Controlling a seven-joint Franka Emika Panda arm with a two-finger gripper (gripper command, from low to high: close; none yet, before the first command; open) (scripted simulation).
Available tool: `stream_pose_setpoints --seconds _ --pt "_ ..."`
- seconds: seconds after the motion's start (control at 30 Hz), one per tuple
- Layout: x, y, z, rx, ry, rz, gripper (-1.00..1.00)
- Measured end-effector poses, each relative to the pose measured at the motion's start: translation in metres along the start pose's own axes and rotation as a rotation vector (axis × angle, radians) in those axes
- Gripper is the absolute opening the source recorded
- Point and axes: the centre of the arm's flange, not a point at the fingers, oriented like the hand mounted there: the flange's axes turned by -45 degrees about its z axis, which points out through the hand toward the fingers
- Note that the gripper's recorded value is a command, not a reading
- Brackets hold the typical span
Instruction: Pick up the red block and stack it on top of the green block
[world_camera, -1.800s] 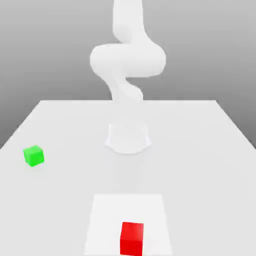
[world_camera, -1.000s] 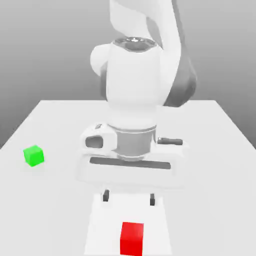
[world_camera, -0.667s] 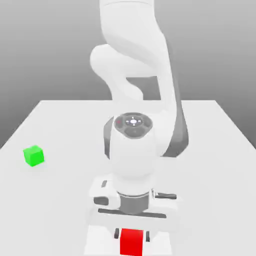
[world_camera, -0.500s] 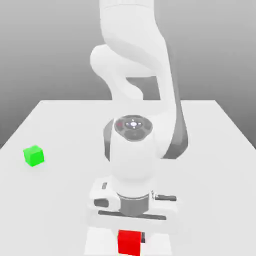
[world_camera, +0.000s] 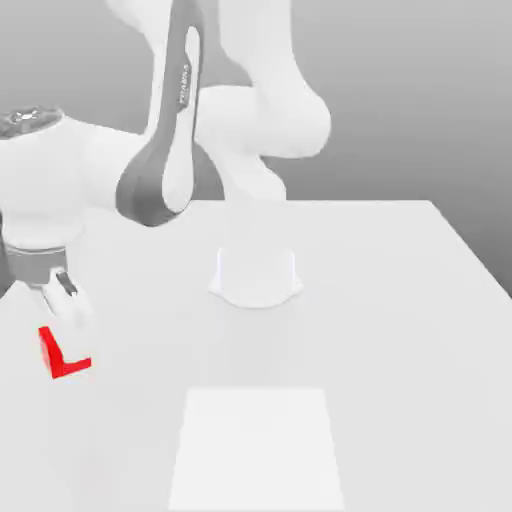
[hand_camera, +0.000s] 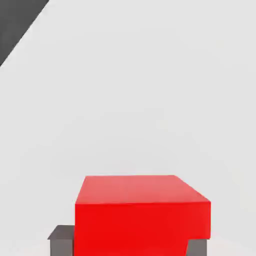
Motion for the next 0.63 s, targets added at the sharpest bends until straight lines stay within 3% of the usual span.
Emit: stream_pose_setpoints --seconds 0.23,0.43,0.63 --pt "-0.003 0.144 0.006 0.042 -0.054 0.575 -1.00" --pt "-0.007 0.147 0.036 0.086 -0.111 0.619 -1.00" --pt "-0.009 0.144 0.061 0.079 -0.109 0.616 -1.00"
